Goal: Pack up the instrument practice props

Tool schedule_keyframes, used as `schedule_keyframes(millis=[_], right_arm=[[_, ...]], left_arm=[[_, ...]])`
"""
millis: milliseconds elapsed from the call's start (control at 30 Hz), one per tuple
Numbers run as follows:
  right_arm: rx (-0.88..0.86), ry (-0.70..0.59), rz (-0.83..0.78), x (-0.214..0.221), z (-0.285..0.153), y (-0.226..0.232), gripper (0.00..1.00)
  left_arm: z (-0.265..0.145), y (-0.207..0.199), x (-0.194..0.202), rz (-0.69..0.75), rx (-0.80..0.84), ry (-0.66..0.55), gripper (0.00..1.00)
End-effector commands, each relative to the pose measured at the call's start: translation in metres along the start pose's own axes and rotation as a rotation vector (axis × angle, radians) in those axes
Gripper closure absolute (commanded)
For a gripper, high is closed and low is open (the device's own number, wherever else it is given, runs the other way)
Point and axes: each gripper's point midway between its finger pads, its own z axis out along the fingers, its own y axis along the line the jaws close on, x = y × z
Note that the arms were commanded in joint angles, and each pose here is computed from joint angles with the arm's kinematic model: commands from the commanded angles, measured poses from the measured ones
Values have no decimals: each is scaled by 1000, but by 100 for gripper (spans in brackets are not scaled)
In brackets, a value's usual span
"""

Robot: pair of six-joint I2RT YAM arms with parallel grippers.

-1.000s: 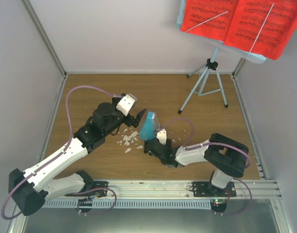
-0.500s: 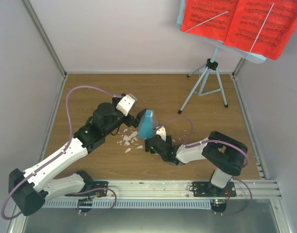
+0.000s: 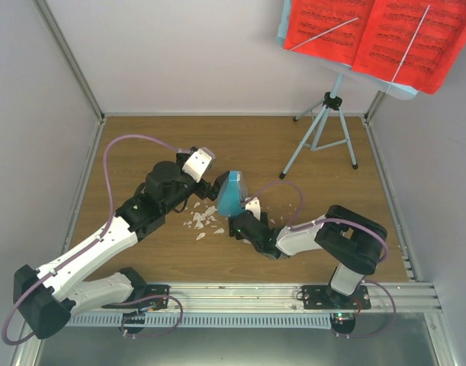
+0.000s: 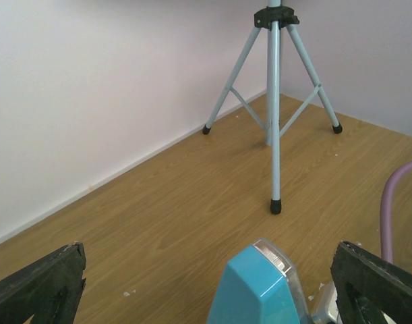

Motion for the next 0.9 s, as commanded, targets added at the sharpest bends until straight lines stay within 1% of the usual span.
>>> schedule_keyframes(millis=[0, 267, 600, 633, 767, 867], right_arm=[[44, 114, -16, 37, 5, -21, 14], [33, 106, -19, 36, 3, -20, 28], [8, 89, -37, 32, 1, -17, 39], [6, 87, -37, 31, 1, -17, 39], [-6, 75, -33, 29, -2, -16, 31], [-26, 53, -31, 25, -7, -17, 18]], left_arm=[[0, 1, -9, 8, -2, -47, 1], [1, 1, -9, 8, -1, -46, 1], [1, 1, -9, 7, 0, -46, 1], [1, 1, -9, 7, -1, -45, 1], [0, 1, -9, 7, 0, -47, 1], [0, 1, -9, 7, 1, -48, 1]])
